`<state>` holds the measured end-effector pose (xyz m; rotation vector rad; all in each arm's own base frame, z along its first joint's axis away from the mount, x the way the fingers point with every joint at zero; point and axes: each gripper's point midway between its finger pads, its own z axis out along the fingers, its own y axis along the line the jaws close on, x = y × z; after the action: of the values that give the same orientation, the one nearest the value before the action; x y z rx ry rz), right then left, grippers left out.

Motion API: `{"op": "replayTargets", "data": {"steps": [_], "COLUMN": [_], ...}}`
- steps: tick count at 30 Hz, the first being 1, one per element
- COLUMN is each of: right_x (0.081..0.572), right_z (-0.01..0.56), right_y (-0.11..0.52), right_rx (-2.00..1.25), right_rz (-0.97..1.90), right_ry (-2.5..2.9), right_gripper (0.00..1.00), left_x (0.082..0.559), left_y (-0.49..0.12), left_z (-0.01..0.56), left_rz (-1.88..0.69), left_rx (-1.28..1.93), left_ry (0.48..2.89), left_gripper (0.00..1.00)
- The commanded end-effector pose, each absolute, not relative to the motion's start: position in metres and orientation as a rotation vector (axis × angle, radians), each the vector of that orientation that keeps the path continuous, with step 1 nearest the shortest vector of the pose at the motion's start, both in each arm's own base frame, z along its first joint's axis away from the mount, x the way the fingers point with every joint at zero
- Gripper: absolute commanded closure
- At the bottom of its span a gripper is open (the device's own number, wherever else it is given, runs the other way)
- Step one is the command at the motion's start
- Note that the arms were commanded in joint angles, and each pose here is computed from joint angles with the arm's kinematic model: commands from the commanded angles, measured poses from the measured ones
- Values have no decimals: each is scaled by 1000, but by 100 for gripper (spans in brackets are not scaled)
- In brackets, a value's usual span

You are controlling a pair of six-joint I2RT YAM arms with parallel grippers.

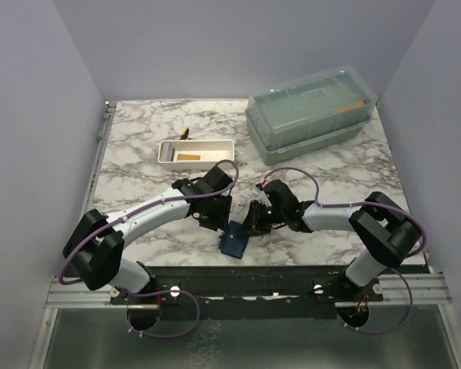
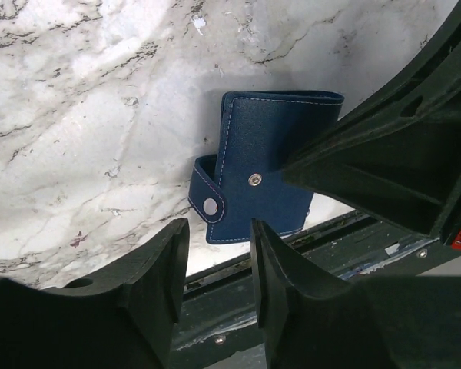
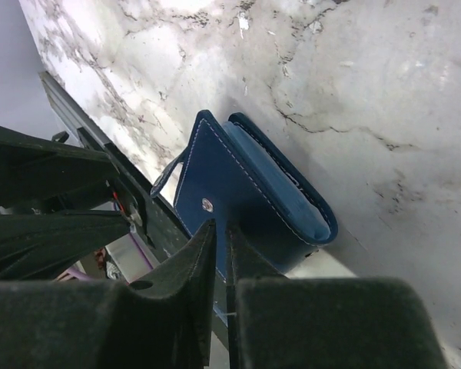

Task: Put the credit cards into the card holder
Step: Close the card holder at the center of the board.

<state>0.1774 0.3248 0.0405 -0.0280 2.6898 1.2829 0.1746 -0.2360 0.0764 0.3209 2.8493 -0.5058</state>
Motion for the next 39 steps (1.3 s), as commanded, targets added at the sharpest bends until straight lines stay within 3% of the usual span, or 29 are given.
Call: {"op": "replayTargets", "data": {"steps": [1, 10, 18, 28, 37, 39], "right_x": [180, 182, 180, 179, 178, 177], "right_z": [49, 44, 41, 39, 28, 24], "right_y": [336, 335, 336, 338, 336, 334], "right_rx": [-65, -63, -71, -84, -77, -73], "right_rz": [1345, 1318, 1321, 1322, 1268, 1253], "right_ry": [2649, 2668, 2679, 2685, 2718, 2728], "right_gripper": [88, 88, 89, 91, 92, 92], "left_x": [173, 169, 170, 171, 173, 173], "left_y": [-238, -240, -237, -238, -240, -242], "left_z": [69, 56, 49, 45, 50, 51], "left_rz": [-519, -509, -479, -469, -482, -501], "left_rx": [369, 411, 412, 426, 425, 436], "left_ry": [2857, 2903, 2909, 2915, 2900, 2897], "left_gripper": [58, 56, 72, 76, 100, 100]}}
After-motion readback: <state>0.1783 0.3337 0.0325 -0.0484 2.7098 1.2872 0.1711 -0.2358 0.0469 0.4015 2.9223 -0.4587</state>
